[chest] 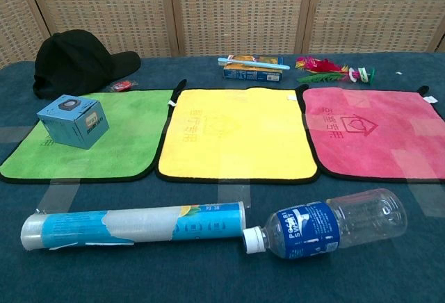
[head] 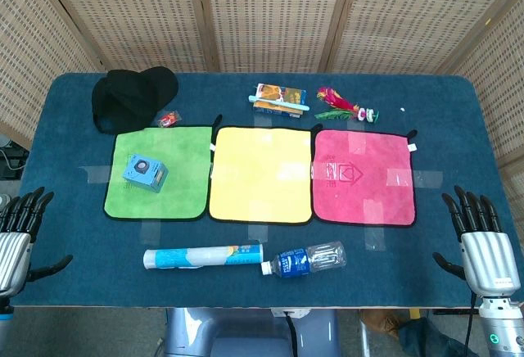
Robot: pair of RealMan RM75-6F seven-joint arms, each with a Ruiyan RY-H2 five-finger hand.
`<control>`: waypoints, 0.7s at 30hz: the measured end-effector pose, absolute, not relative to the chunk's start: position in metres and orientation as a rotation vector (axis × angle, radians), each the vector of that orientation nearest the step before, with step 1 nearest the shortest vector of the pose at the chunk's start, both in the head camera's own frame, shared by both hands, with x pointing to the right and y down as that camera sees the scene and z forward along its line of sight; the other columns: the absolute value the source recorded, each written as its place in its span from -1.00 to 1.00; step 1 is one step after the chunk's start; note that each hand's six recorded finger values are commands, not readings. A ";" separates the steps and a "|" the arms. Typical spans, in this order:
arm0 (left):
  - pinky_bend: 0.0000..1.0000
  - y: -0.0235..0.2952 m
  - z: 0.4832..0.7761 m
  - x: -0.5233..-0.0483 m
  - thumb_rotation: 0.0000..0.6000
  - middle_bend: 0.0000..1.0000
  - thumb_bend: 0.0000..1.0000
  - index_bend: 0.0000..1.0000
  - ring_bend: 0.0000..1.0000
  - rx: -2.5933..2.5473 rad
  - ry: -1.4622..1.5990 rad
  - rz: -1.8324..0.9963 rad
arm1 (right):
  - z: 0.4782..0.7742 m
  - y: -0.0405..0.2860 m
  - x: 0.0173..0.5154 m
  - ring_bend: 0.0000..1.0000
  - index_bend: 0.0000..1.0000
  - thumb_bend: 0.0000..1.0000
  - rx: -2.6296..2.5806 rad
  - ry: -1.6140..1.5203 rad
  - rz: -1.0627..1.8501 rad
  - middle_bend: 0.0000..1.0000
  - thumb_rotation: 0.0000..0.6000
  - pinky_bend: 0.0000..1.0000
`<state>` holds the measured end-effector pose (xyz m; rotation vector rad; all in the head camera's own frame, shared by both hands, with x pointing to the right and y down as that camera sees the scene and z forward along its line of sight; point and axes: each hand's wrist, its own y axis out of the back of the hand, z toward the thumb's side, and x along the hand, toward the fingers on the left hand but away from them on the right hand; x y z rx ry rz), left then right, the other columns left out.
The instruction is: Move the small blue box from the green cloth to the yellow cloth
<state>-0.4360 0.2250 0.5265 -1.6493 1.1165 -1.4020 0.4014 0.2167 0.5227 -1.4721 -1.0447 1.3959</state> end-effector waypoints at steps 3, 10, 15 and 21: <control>-1.00 0.225 0.527 -0.436 1.00 -1.00 -0.50 -1.00 -1.00 -1.651 1.117 -1.404 | 0.523 0.217 0.401 -1.00 -1.00 -1.00 -1.474 -1.046 1.397 -1.00 1.00 -1.00; -1.00 0.224 0.538 -0.431 1.00 -1.00 1.00 -1.00 -1.00 -1.771 1.113 -1.394 | 0.526 0.219 0.400 -1.00 -1.00 -1.00 -1.489 -1.037 1.407 -1.00 1.00 -1.00; -1.00 0.211 0.564 -0.429 1.00 -1.00 1.00 -1.00 -1.00 -1.958 1.247 -1.346 | 0.526 0.215 0.403 -1.00 -1.00 -1.00 -1.484 -1.054 1.419 -1.00 1.00 -1.00; -1.00 0.187 0.614 -0.435 1.00 -1.00 1.00 -1.00 -1.00 -2.231 1.573 -1.268 | 0.532 0.212 0.409 -1.00 -1.00 -1.00 -1.483 -1.055 1.455 -1.00 1.00 -1.00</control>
